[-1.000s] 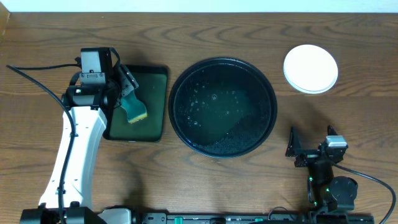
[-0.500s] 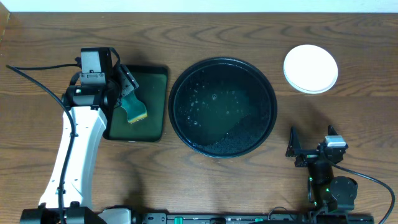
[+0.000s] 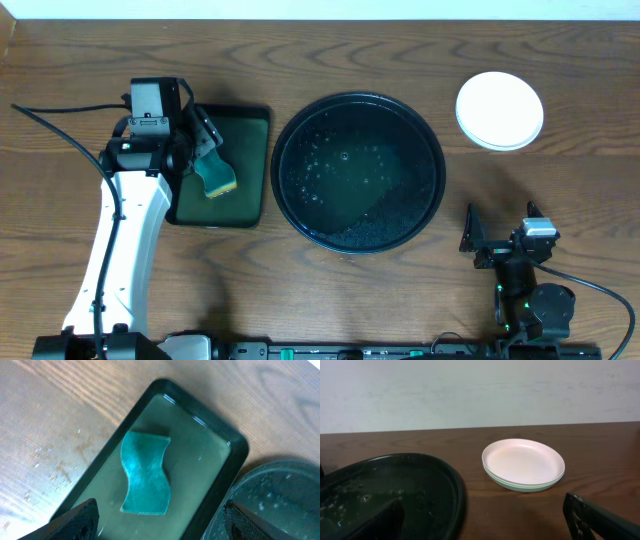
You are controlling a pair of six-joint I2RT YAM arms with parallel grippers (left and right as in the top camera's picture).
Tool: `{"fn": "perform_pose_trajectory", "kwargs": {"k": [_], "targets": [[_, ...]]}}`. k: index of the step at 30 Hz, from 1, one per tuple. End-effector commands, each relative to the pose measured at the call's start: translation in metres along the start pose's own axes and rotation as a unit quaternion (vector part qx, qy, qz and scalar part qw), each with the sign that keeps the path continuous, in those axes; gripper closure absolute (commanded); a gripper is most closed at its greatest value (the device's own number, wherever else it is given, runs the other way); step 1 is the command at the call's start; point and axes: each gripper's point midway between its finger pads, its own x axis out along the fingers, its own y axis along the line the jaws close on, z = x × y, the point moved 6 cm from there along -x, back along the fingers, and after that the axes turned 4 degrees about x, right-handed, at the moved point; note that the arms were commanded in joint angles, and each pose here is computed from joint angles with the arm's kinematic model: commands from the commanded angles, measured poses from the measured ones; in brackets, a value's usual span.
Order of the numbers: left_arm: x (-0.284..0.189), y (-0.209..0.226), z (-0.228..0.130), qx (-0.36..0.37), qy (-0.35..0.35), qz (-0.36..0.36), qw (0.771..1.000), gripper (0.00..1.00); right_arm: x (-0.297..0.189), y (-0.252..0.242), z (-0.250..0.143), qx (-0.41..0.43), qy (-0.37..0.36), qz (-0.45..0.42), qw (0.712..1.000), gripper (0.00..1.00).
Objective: Clean dirty plates on tray and stack at the side
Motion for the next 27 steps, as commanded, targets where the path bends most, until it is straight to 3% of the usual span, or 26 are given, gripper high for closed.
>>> {"fn": "perform_pose_trajectory", "kwargs": {"k": [1, 3, 8, 12, 22, 27], "targets": [[-0.002, 0.001, -0.003, 0.015, 0.013, 0.002, 1.0, 0.2, 0.0, -0.003, 0.0, -0.008, -0.002, -0.012, 1.0, 0.01], [0.005, 0.0, -0.009, 0.033, 0.032, 0.005, 0.999, 0.2, 0.0, -0.003, 0.0, -0.008, -0.002, -0.012, 1.0, 0.01], [0.016, 0.005, -0.038, 0.216, 0.07, 0.001, 0.974, 0.2, 0.0, -0.003, 0.0, -0.008, -0.002, -0.012, 1.0, 0.01], [0.018, 0.026, -0.078, 0.29, 0.08, -0.003, 0.954, 0.2, 0.0, -0.003, 0.0, -0.008, -0.002, -0.012, 1.0, 0.01], [0.003, 0.057, -0.141, 0.277, -0.117, -0.053, 0.952, 0.2, 0.0, -0.003, 0.0, -0.008, -0.002, -0.012, 1.0, 0.01], [-0.002, 0.063, -0.151, 0.27, -0.183, -0.065, 0.943, 0.2, 0.0, -0.003, 0.0, -0.008, -0.002, -0.012, 1.0, 0.01]]}}
